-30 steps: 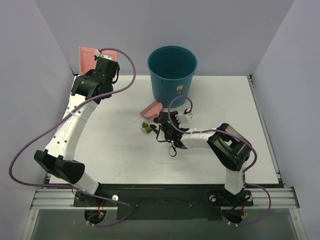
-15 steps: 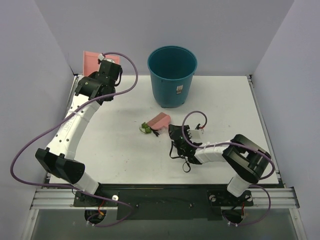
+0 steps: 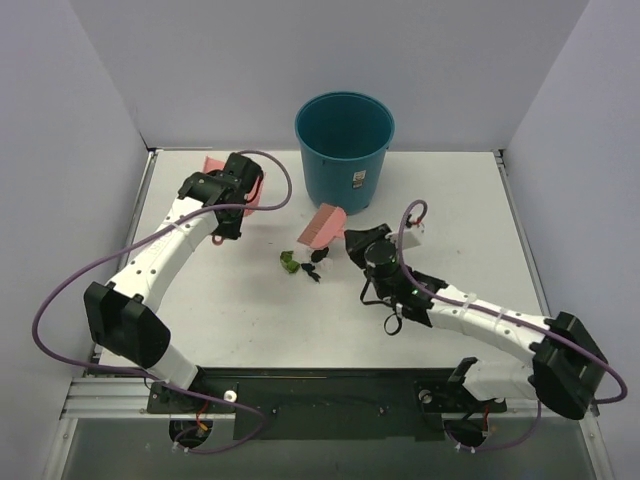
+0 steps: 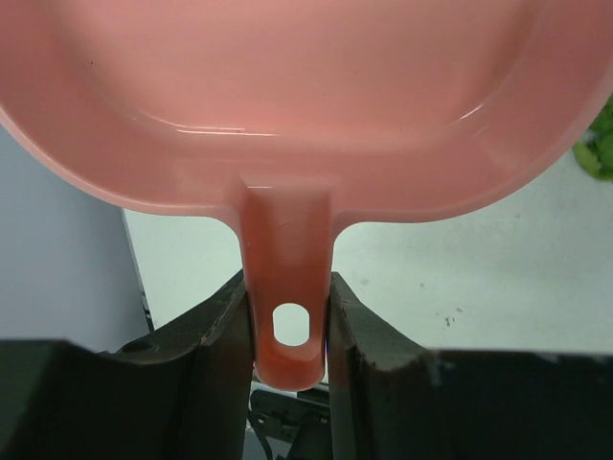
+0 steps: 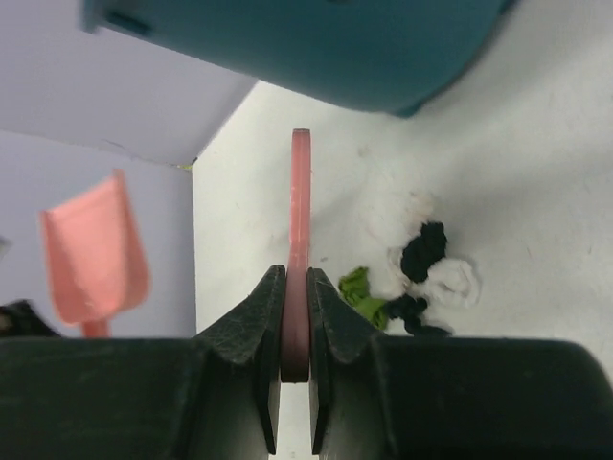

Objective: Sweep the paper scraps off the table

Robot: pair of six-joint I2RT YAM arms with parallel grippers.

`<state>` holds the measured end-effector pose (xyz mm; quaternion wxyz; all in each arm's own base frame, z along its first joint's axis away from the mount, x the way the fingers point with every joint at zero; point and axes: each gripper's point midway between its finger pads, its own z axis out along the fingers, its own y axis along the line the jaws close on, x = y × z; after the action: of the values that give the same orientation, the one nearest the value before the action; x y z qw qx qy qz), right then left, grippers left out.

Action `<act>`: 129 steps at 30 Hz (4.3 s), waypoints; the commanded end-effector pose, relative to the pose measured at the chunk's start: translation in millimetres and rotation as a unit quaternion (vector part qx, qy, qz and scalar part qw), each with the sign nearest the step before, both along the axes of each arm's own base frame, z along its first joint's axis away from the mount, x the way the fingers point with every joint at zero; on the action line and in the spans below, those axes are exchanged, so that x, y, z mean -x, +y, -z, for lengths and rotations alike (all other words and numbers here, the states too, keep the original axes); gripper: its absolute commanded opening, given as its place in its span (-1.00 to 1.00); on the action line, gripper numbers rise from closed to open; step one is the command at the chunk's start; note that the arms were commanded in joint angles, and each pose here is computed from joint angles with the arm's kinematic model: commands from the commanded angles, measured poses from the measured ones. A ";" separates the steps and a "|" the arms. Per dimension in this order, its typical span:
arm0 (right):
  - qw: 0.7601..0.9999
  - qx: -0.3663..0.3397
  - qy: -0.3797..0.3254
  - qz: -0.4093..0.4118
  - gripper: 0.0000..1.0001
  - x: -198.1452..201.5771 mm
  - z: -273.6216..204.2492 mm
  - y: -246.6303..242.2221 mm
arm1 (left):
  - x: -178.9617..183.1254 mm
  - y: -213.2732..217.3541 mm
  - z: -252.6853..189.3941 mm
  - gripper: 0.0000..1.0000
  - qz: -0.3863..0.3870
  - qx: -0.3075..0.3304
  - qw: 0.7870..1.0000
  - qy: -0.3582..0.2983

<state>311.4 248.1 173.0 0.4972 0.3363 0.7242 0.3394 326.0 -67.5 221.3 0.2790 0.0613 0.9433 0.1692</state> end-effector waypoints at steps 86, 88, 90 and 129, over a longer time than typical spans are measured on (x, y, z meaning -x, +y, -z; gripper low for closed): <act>0.663 0.411 0.008 -0.626 -1.00 -20.1 -11.1 103.8 | 109.5 -121.6 172.2 -1.00 0.147 0.086 0.923 0.345; 0.675 0.401 0.007 -0.620 -1.00 -22.3 -17.2 103.5 | 106.6 -117.3 174.6 -1.00 0.131 0.080 0.933 0.326; 0.682 0.391 0.004 -0.618 -1.00 -22.3 -21.4 105.7 | 105.3 -119.1 175.3 -1.00 0.126 0.091 0.937 0.313; 0.712 0.407 0.021 -0.572 -1.00 -31.9 -32.9 89.5 | 107.9 -122.0 176.9 0.11 0.031 0.165 0.979 0.113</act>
<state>350.9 342.4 172.5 0.2560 -0.3750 0.8639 0.2178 206.8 -179.3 37.0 0.1337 0.0823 0.9876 0.0051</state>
